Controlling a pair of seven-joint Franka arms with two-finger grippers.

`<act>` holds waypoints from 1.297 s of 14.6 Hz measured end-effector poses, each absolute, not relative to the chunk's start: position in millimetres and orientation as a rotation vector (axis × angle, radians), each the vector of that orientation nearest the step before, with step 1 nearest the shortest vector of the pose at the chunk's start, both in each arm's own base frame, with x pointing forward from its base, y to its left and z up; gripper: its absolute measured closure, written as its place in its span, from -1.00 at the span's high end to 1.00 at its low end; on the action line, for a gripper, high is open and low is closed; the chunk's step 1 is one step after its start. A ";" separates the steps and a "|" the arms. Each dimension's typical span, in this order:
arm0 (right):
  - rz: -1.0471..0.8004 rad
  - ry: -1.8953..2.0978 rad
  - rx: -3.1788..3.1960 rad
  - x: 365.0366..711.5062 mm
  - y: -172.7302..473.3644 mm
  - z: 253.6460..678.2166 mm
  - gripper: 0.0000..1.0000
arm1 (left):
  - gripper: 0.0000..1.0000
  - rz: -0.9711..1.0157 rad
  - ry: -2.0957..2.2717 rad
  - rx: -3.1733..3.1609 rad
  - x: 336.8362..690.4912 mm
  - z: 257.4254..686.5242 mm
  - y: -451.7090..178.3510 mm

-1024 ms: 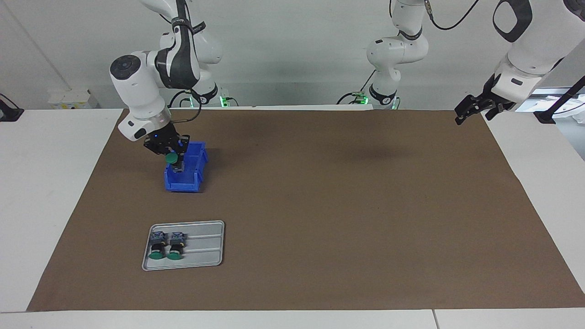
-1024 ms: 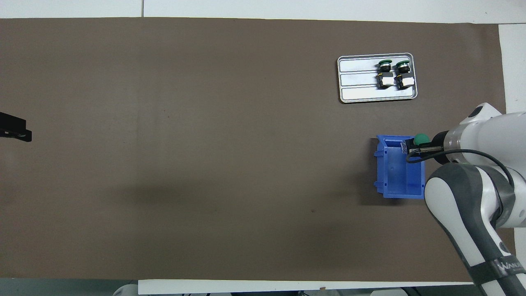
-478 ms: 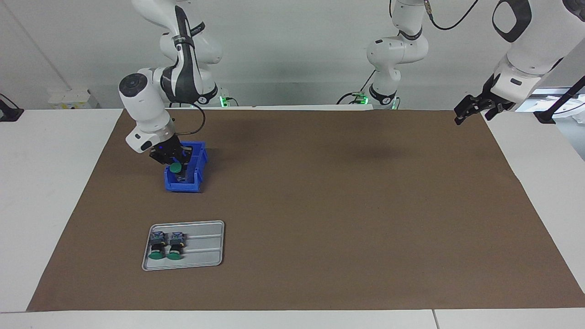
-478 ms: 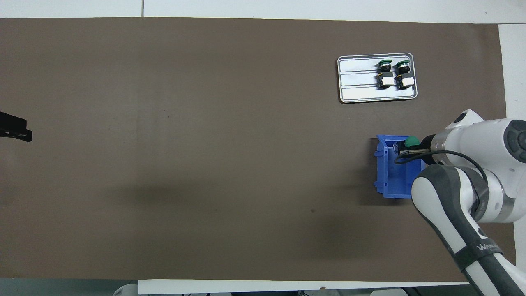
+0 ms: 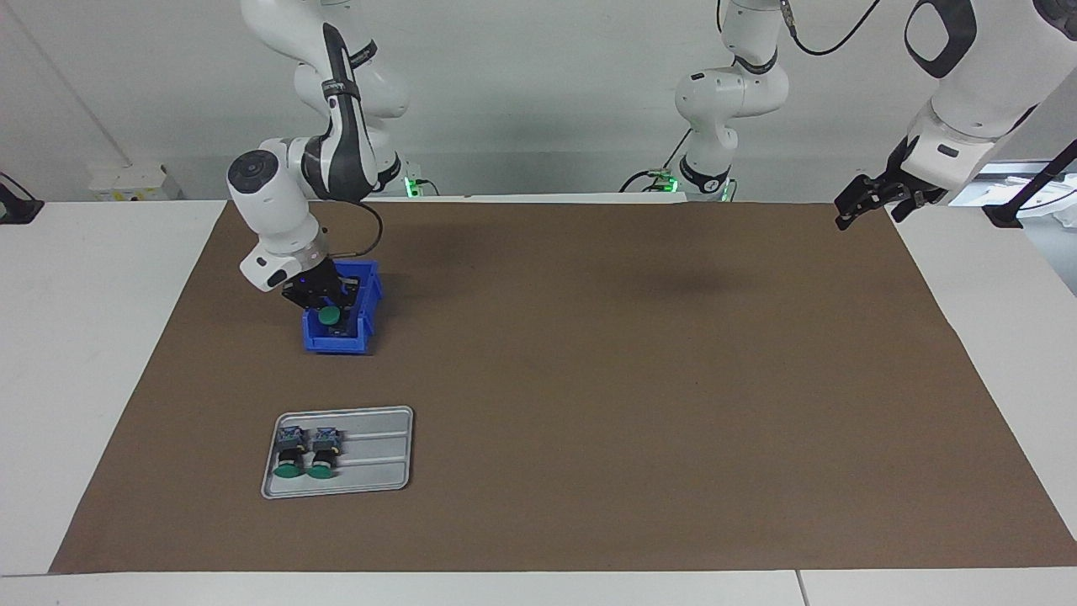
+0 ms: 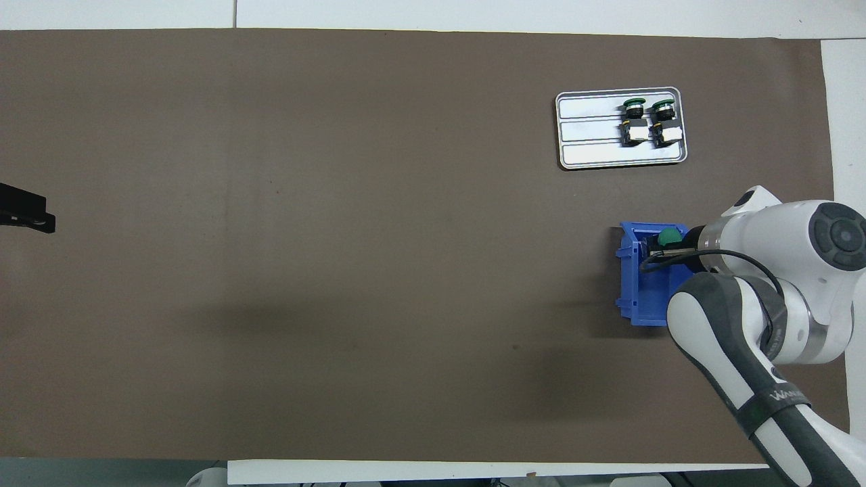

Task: Place and press button with both arms
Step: 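Open the right gripper to release the button inside the bin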

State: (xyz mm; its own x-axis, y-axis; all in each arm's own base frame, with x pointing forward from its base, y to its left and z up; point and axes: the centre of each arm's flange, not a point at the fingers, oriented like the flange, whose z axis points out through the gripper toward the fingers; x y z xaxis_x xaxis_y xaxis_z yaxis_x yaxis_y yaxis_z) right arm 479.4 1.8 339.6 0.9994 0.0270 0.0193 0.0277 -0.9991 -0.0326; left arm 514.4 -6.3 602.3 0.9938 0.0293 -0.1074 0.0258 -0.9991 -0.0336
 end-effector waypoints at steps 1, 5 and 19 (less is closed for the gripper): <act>-0.033 -0.042 -3.109 478.7 1.8 338.4 -0.37 | 1.00 0.168 -0.042 -3.105 514.4 602.3 -6.4; -0.027 -0.046 -3.109 475.5 3.0 333.7 -0.37 | 1.00 0.168 -0.032 -3.105 514.4 602.3 -7.6; 0.096 -0.071 -3.098 505.2 8.0 433.1 0.55 | 1.00 0.164 0.048 -3.105 513.0 603.2 -32.0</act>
